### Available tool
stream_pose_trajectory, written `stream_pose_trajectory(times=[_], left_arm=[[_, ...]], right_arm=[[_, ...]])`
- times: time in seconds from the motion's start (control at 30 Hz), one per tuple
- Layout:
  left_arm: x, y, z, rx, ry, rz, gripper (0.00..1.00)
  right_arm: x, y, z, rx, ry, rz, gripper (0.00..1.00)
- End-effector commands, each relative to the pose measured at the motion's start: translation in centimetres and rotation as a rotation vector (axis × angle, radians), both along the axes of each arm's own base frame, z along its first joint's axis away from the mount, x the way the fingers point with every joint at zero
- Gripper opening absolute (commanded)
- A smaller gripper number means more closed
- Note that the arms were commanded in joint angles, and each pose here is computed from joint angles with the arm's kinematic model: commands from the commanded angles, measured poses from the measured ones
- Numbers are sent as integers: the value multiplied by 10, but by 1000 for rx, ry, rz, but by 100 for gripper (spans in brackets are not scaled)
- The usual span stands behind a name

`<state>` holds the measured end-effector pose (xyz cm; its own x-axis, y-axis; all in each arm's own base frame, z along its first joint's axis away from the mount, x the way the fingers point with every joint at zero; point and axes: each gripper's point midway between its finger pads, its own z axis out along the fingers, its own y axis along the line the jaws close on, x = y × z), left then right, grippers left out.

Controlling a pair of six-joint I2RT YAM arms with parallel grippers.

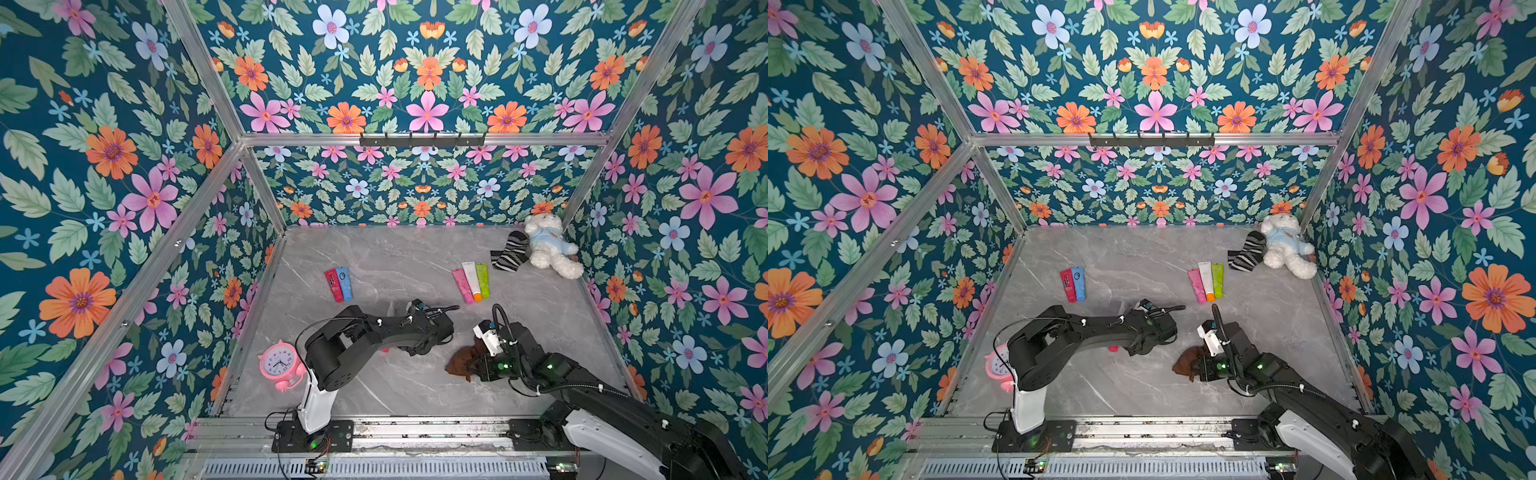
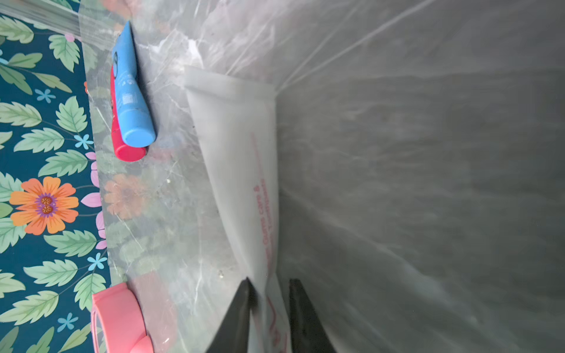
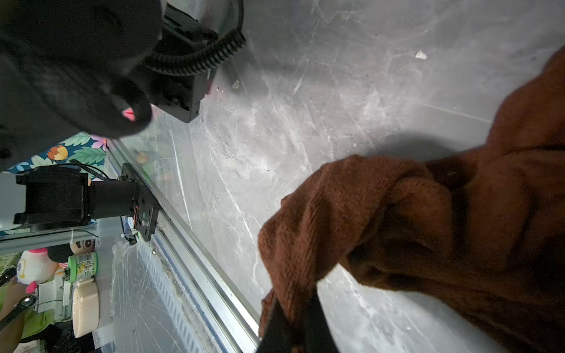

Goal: Wipe the surface of the toothpaste tube
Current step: Adjust the toothpaste at the center of the board.

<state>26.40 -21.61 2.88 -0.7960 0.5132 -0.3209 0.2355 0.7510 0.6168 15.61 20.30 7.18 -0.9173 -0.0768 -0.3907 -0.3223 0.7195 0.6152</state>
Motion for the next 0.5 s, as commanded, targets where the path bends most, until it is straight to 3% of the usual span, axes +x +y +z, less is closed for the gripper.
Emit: stream_pose_trajectory(times=[0.0,0.23,0.47], left_arm=[[-4,-5,-1,-22,-3,9,35],[-8,-28,15,-151,-42,-36,39],[-11,-35,62,-420,-155,-71,38]], right_arm=[[1,1,1,6,-12,6,0],[1,1,1,7,-14,6,0],[1,2,1,8,-13,8,0]])
